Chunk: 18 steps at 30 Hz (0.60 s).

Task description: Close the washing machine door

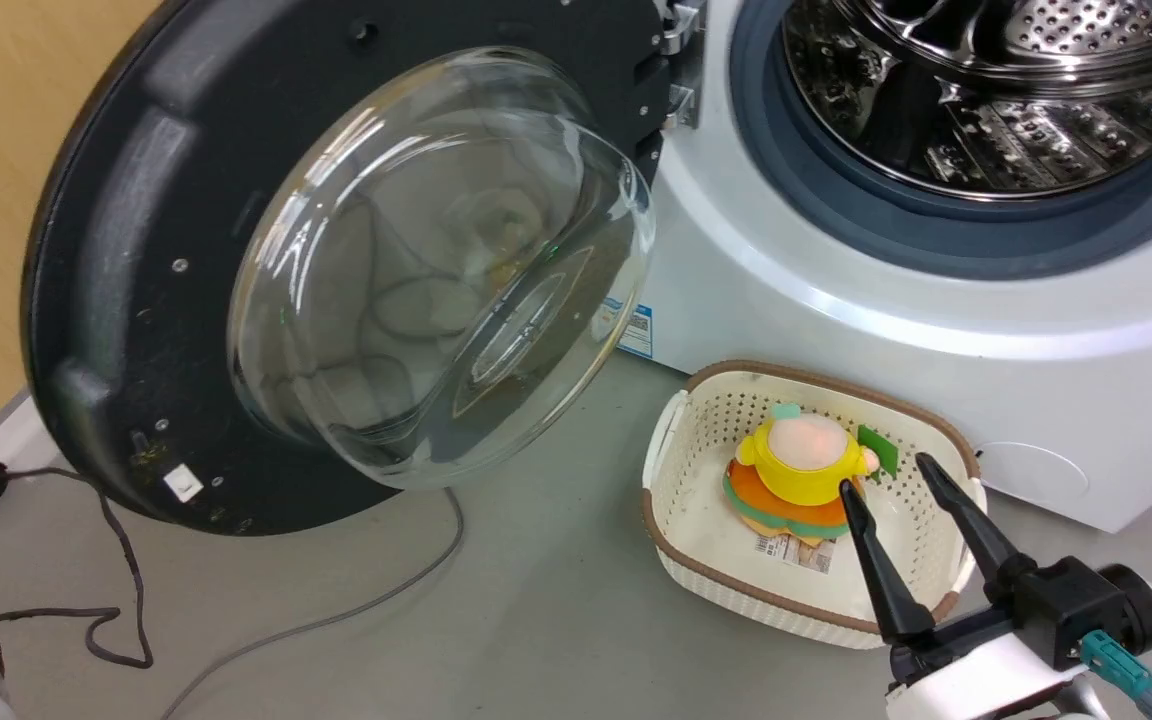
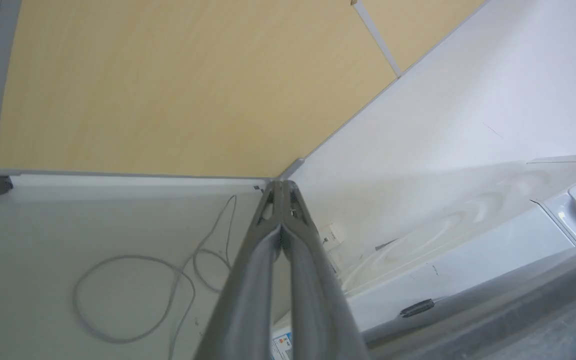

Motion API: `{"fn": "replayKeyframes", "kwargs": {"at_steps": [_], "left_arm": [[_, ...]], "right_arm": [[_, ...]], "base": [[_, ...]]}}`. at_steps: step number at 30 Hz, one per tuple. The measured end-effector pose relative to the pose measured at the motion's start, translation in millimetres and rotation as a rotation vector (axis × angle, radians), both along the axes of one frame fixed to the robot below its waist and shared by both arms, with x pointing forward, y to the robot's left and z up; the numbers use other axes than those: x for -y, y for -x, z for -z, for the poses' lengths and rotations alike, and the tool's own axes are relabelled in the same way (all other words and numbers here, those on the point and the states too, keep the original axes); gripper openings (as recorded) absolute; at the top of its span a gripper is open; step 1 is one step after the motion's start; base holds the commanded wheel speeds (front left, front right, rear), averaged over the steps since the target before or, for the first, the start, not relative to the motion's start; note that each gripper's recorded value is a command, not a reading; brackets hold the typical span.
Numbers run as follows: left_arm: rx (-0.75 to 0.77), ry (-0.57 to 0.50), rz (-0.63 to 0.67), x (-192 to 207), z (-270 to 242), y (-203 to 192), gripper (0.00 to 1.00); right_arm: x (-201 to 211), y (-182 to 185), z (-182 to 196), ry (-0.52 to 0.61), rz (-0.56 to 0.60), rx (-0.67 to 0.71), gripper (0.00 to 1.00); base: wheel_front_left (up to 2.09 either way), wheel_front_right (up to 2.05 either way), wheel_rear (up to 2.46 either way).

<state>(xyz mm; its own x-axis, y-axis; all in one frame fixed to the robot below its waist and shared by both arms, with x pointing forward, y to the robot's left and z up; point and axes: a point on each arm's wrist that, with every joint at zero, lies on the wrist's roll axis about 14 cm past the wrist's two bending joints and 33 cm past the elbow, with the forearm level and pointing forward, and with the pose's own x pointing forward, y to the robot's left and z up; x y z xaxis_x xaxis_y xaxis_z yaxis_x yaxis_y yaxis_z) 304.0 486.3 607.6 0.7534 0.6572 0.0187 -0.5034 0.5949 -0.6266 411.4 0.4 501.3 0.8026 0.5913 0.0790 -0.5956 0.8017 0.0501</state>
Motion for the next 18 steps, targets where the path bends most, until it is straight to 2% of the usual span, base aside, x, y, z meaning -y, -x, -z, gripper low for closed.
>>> {"fn": "replayKeyframes", "kwargs": {"at_steps": [5,8,14,18], "left_arm": [[0.021,0.276,0.082,6.5,30.9,-12.8,0.00],[0.039,0.374,0.171,20.4,35.9,-21.3,0.00],[0.024,0.443,0.348,50.4,36.5,-24.3,0.00],[0.007,0.449,0.450,71.2,35.9,-19.9,0.00]], "right_arm": [[6.6,-0.8,0.4,0.000,0.018,-0.002,1.00],[11.5,-2.2,-1.7,-0.028,0.042,-0.014,1.00],[14.7,1.1,-9.6,-0.044,0.059,-0.001,1.00],[19.2,3.4,-16.1,-0.049,0.079,0.013,1.00]], "base": [[0.00,0.00,0.00],[0.00,0.00,0.00],[0.00,0.00,0.00],[0.00,0.00,0.00]]}}
